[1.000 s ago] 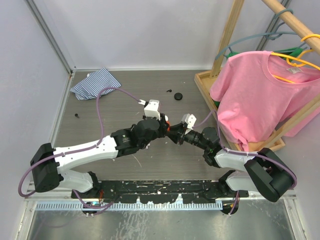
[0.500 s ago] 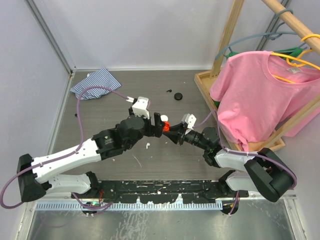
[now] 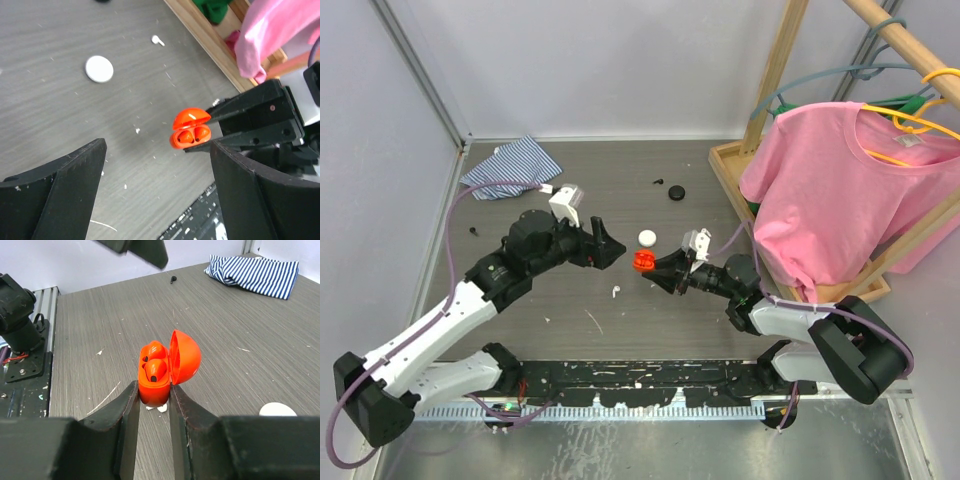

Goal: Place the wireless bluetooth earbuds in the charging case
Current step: Close the charging case.

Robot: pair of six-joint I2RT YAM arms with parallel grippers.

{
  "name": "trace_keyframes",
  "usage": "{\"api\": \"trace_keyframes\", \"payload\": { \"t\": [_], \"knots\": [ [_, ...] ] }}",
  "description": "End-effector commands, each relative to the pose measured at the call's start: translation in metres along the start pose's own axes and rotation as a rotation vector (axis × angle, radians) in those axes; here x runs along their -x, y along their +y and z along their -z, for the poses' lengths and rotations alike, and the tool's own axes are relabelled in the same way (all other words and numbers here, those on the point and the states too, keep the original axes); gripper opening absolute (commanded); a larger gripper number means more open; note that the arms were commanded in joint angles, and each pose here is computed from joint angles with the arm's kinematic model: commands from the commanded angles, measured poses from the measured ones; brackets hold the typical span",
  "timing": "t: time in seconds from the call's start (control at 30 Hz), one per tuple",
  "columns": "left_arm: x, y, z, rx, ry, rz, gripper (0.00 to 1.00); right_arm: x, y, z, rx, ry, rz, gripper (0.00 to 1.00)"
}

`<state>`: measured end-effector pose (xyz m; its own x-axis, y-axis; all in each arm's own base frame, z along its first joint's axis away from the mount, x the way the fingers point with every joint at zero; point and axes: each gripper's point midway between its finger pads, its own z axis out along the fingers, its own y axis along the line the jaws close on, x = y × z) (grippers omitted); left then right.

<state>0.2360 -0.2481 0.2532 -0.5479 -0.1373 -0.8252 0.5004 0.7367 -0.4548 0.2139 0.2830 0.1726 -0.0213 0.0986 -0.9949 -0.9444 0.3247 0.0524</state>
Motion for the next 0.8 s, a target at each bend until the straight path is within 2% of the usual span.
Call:
{"api": "trace_keyframes", "payload": {
  "t": [0.0, 0.17, 0.47, 0.77],
  "knots": [
    [-0.001, -0.035, 0.011, -0.275, 0.037, 0.075, 0.87, 0.042, 0.008, -0.01, 0.07, -0.11, 0.073, 0.01],
    [-0.005, -0.045, 0.013, -0.406, 0.076, 0.141, 0.87, 0.05, 0.015, -0.013, 0.112, -0.118, 0.07, 0.01],
    [-0.006, -0.053, 0.003, -0.525, 0.083, 0.211, 0.87, 0.061, 0.021, -0.018, 0.16, -0.131, 0.055, 0.01],
    [-0.011, -0.063, -0.008, -0.615, 0.133, 0.295, 0.79, 0.067, 0.022, -0.02, 0.172, -0.142, 0.049, 0.01]
  ]
}}
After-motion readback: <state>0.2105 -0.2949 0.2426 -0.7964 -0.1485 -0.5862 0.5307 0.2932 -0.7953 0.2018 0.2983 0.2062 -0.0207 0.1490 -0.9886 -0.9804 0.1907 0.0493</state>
